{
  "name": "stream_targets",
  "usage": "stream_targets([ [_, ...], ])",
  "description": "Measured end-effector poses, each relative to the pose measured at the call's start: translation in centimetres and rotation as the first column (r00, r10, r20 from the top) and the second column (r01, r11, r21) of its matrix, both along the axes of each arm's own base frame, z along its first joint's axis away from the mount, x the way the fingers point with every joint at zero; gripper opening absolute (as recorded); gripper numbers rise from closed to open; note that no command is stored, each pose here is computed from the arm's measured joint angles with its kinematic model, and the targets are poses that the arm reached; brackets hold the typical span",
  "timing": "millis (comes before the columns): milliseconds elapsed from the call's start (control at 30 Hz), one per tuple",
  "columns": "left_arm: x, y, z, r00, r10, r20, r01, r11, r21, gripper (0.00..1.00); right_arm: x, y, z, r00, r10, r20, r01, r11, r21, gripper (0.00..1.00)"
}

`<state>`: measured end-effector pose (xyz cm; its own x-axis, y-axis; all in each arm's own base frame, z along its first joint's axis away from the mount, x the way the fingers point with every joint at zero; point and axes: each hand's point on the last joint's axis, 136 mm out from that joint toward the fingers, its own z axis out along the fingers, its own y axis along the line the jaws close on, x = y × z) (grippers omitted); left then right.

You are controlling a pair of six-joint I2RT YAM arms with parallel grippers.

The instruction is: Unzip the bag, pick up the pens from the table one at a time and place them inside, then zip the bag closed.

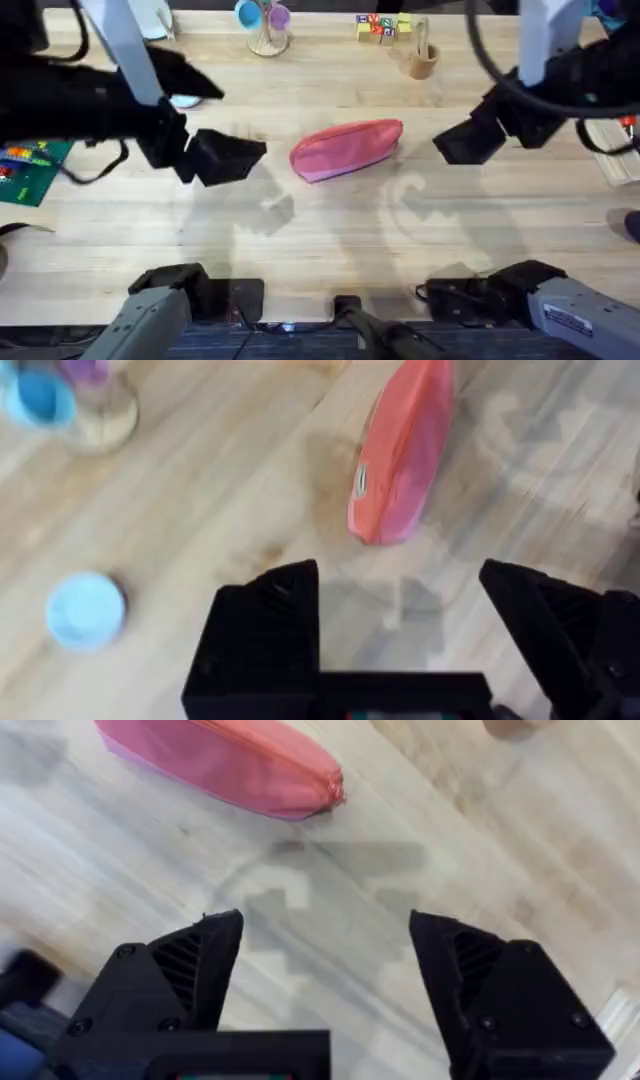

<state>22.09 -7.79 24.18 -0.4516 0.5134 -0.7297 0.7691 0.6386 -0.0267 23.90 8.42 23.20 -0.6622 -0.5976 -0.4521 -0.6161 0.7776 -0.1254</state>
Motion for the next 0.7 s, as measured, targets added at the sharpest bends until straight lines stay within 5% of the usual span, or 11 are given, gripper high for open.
stream_targets([
  [333,-2.9,1.0,-1.0,0.953,0.219,-0.209,-0.225,0.974,-0.004,0.995,-2.2,-0.7,2.3,0.965,-0.264,-0.003,0.261,0.951,0.169,0.996],
  [700,-2.9,1.1,-1.1,0.943,0.242,-0.229,-0.251,0.968,-0.011,0.996,-2.1,-0.6,2.3,0.953,-0.304,-0.02,0.302,0.934,0.19,0.996],
])
